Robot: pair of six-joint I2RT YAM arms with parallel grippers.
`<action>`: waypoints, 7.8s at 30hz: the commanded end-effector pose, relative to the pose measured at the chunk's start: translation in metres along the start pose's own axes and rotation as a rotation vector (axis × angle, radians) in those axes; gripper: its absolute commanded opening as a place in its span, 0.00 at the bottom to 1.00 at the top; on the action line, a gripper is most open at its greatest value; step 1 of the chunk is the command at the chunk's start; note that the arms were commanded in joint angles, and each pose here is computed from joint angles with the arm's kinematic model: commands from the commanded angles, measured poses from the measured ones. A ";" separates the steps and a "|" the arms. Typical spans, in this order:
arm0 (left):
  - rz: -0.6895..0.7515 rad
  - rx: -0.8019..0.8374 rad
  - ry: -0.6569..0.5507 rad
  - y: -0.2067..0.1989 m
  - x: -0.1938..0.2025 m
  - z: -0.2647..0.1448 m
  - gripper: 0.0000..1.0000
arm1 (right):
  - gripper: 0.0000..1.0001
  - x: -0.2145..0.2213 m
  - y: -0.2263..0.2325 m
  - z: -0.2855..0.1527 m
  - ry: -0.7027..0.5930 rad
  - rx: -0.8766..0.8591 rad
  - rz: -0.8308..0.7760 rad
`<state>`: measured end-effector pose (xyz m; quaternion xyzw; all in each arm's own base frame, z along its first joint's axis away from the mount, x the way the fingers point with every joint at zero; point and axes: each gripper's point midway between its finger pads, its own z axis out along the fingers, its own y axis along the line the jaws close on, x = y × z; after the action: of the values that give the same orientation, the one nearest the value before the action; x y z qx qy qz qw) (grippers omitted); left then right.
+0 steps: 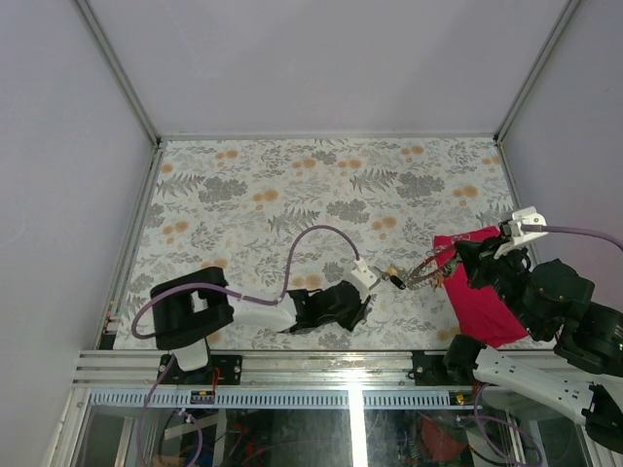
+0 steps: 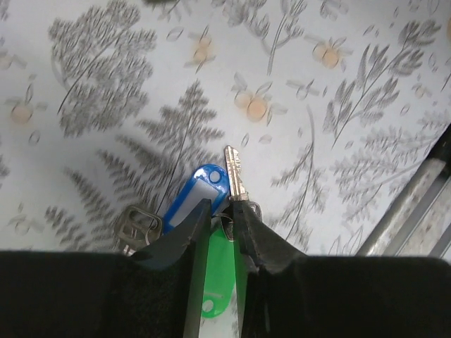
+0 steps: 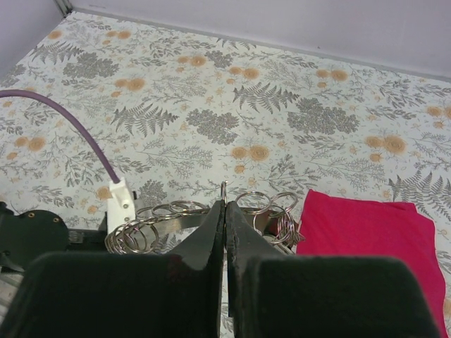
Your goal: Put the keys on the keyring
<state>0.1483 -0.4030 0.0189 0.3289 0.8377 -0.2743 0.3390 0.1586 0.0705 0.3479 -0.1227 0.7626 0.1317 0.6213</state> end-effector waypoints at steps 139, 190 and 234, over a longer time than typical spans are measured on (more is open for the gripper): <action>0.124 0.243 -0.153 0.024 -0.102 -0.150 0.00 | 0.00 0.031 0.128 0.023 -0.096 -0.641 -0.232; 0.525 0.269 -0.604 -0.006 -0.193 -0.296 0.00 | 0.00 0.008 0.238 0.021 -0.218 -1.161 -0.248; 0.512 0.272 -0.619 -0.008 -0.190 -0.319 0.00 | 0.00 -0.017 0.245 0.038 -0.013 -1.275 0.138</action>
<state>0.1263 -0.2610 0.3413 0.4734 0.5611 -0.3696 0.5696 0.1051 0.3126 0.3439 -0.4197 0.5632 0.5985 0.3853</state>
